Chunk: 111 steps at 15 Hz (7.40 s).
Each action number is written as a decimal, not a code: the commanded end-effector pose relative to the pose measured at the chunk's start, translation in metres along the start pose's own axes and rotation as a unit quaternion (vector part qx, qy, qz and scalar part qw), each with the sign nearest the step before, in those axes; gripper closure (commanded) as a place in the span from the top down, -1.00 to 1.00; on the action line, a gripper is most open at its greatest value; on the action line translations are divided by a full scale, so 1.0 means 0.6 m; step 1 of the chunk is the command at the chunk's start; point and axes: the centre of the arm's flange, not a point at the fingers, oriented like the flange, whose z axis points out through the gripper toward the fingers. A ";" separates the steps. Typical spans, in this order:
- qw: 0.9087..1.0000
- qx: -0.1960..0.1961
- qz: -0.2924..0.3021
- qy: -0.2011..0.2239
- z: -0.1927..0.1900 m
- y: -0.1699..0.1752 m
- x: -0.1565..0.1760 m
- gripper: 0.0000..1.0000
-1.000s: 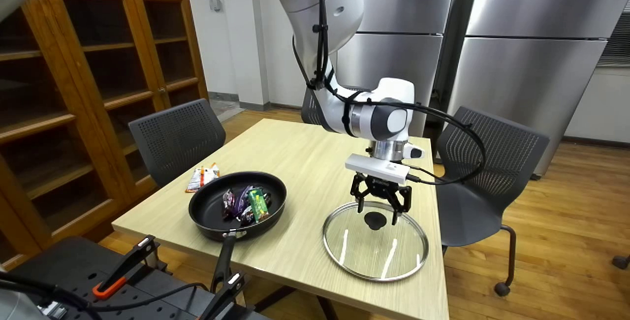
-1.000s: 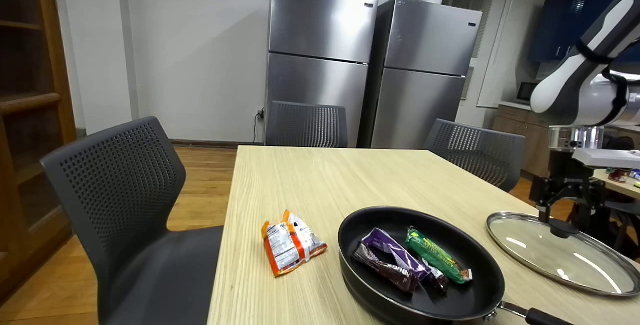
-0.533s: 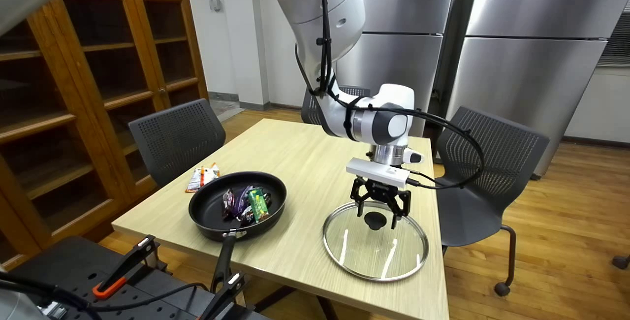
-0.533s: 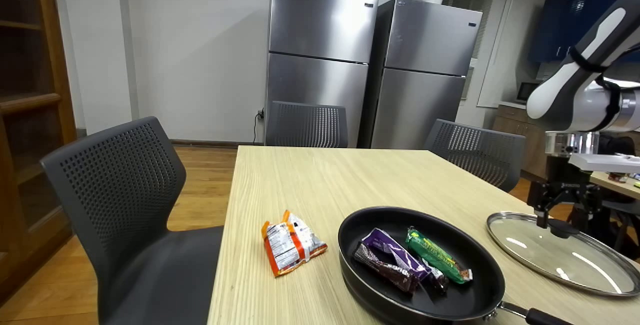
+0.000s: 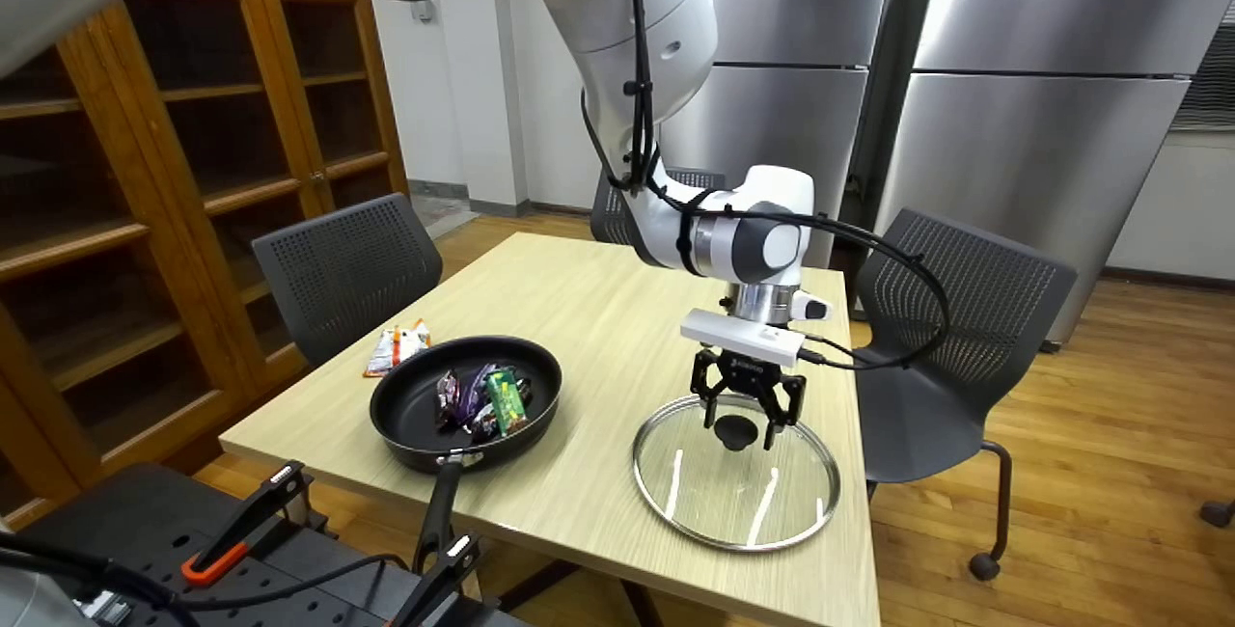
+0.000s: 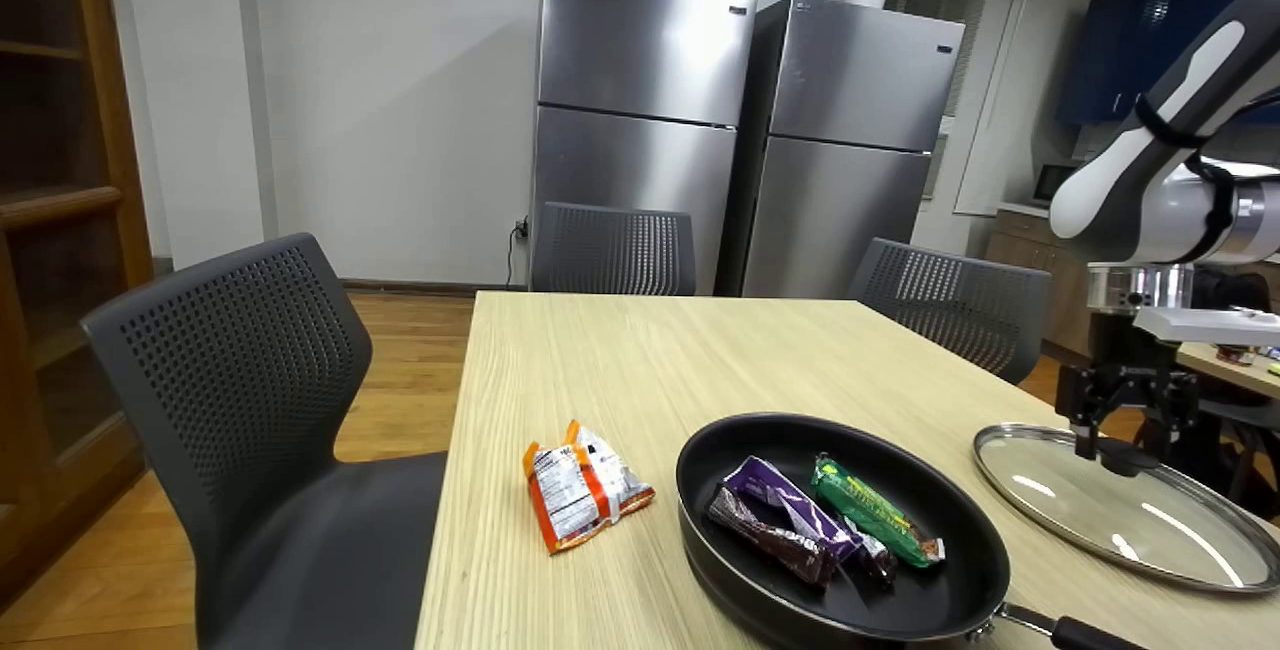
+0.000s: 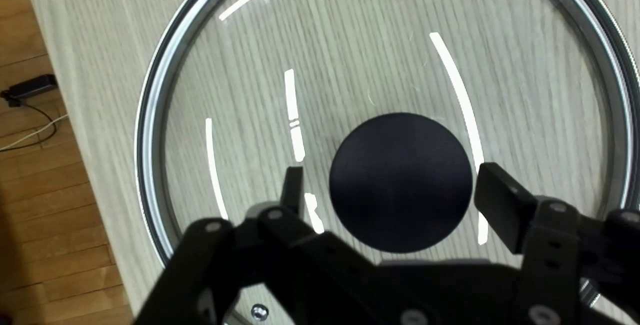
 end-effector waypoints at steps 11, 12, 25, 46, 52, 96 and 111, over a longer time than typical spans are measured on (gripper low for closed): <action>1.000 -0.002 -0.018 -0.006 -0.038 -0.013 0.003 -0.21; 1.000 -0.003 -0.021 -0.004 -0.044 -0.019 0.000 -0.21; 0.998 -0.025 -0.051 0.033 -0.134 -0.096 -0.020 -0.21; 0.985 -0.052 -0.139 0.091 -0.234 -0.217 -0.090 -0.21; 0.981 -0.052 -0.160 0.092 -0.254 -0.250 -0.098 -0.21; 0.923 -0.094 -0.371 0.028 -0.129 -0.696 -0.227 -0.21; 0.924 -0.092 -0.372 0.006 -0.115 -0.697 -0.201 -0.21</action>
